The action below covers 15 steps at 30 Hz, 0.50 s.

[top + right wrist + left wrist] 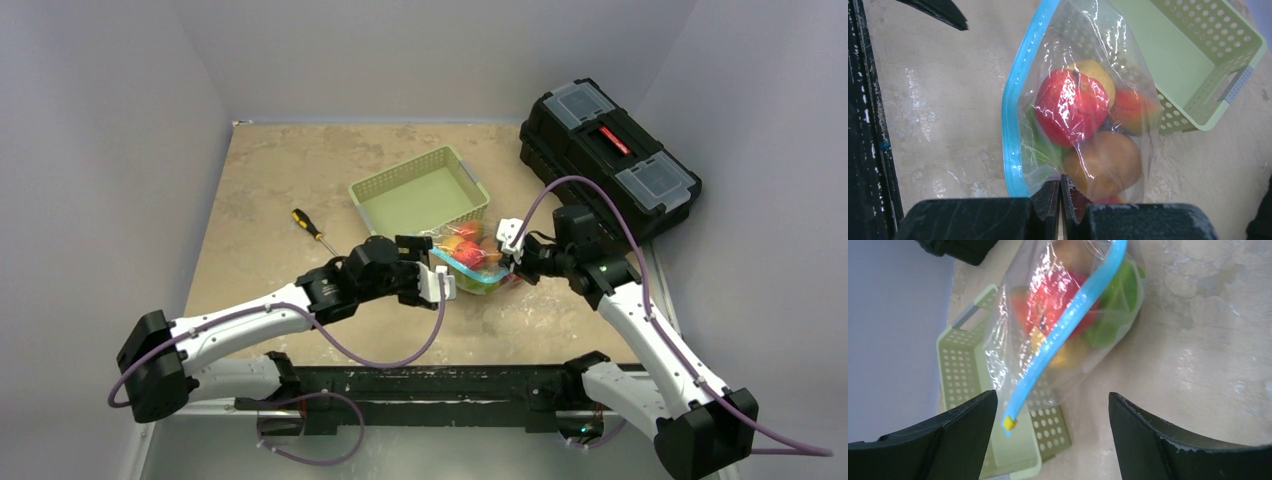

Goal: Open the zip-top bag and remove the fake food
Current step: Adjust the zipper food storage bag at the center of the board.

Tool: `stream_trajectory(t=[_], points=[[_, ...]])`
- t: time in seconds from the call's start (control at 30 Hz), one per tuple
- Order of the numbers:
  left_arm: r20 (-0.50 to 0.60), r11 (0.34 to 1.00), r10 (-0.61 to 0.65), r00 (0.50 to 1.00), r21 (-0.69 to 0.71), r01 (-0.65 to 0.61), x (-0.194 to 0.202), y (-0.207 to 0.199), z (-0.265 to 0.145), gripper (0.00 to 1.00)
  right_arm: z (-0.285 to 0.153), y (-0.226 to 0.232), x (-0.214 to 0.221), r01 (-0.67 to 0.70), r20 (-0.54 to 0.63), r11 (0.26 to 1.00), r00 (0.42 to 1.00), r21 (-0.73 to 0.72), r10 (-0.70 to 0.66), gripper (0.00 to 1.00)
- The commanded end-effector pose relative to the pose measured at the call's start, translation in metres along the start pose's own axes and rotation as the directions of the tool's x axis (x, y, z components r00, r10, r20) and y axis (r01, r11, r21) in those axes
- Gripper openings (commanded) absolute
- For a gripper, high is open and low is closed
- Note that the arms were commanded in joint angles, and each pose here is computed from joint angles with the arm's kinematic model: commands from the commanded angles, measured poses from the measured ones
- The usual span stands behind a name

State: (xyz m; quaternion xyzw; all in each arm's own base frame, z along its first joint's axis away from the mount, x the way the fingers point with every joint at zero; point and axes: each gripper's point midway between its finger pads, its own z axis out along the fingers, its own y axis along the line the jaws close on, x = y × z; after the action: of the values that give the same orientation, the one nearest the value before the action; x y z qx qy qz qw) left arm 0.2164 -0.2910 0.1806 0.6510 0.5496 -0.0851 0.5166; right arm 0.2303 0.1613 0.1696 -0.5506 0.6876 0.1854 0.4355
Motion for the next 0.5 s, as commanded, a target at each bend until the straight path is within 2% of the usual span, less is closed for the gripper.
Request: stream_trajectory(t=[0.0, 0.1, 0.2, 0.37, 0.47], points=[[0.086, 0.979, 0.137, 0.987, -0.167, -0.121, -0.038, 0.054, 0.015, 0.78, -0.003, 0.000, -0.010, 0.024, 0.038, 1.000, 0.999, -0.001, -0.024, 0.00], [0.086, 0.978, 0.141, 0.986, -0.169, -0.125, -0.038, 0.054, 0.023, 0.72, -0.004, 0.001, -0.010, 0.026, 0.042, 1.000, 0.999, -0.001, -0.025, 0.00], [0.032, 0.979, 0.140, 0.990, -0.152, -0.134, -0.027, 0.052, 0.033, 0.63, -0.003, 0.001, -0.010, 0.024, 0.044, 1.000, 0.999, -0.005, -0.024, 0.00], [-0.019, 0.984, 0.123, 0.992, -0.126, -0.125, -0.014, 0.046, 0.044, 0.39, -0.004, 0.002, -0.012, 0.025, 0.047, 1.000, 0.999, -0.007, -0.024, 0.00], [-0.026, 0.985, 0.113, 0.993, -0.126, -0.115, -0.011, 0.044, 0.045, 0.18, -0.006, 0.002, -0.014, 0.025, 0.052, 1.000, 0.998, -0.007, -0.024, 0.00]])
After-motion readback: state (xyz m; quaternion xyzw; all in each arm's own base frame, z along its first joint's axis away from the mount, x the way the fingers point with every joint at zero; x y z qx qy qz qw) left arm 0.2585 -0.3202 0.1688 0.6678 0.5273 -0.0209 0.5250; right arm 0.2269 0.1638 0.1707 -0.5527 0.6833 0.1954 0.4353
